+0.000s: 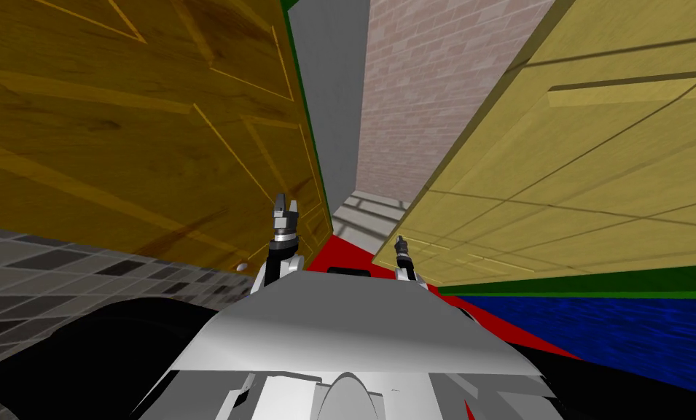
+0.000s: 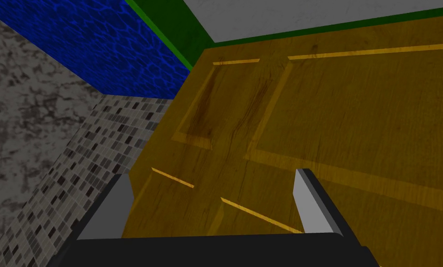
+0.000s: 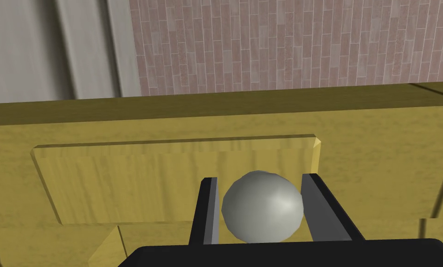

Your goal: Pull the door open

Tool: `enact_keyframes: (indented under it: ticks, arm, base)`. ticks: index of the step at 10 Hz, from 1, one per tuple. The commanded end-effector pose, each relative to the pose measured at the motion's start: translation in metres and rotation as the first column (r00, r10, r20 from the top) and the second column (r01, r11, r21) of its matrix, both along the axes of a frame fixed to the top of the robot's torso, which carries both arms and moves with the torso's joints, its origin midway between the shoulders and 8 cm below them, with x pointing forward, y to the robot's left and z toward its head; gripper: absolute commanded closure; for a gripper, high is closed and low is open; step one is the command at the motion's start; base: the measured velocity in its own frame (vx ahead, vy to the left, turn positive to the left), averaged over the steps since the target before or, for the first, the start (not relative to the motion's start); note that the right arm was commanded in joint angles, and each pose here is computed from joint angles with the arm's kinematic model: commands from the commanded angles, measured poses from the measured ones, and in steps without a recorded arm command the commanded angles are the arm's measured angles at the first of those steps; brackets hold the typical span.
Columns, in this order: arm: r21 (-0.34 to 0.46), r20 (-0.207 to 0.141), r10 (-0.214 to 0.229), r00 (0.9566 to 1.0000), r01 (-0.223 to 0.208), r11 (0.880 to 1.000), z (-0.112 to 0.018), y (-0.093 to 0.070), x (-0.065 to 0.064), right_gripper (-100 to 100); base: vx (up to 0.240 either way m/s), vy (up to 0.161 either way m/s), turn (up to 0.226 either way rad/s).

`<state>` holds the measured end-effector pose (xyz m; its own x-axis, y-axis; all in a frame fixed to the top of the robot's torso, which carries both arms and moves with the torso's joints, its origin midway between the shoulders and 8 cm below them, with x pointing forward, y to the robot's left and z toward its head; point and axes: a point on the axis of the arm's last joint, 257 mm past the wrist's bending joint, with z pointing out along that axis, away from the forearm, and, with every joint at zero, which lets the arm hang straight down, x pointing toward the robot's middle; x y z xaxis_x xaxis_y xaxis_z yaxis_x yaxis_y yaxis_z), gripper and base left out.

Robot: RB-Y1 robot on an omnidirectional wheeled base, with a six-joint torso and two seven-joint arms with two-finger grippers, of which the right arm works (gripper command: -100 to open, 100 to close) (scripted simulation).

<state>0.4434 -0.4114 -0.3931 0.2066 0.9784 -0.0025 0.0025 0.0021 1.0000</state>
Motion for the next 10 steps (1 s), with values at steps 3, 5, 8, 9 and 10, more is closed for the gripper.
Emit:
enact_keyframes:
  ticks: [3, 5, 8, 9, 10]
  arm:
    - [0.002, 0.0, 0.025, 0.9997, -0.025, 1.0, 0.0, 0.005, 0.001, 100]
    - [0.003, -0.003, 0.052, 0.9986, -0.052, 0.999, -0.001, 0.01, -0.001, 100]
    - [0.002, 0.001, 0.103, 0.9947, -0.103, 0.995, 0.001, 0.017, -0.003, 100]
    - [0.002, 0.002, 0.125, 0.9922, -0.125, 0.992, 0.001, 0.02, -0.004, 100]
    - [0.002, 0.002, 0.137, 0.9906, -0.137, 0.991, 0.001, 0.022, -0.005, 100]
  base:
    - [-0.176, -0.025, 0.06]
    - [-0.184, -0.018, 0.074]
    - [-0.241, -0.049, 0.111]
    - [-0.244, -0.049, 0.13]
    - [-0.234, -0.06, 0.073]
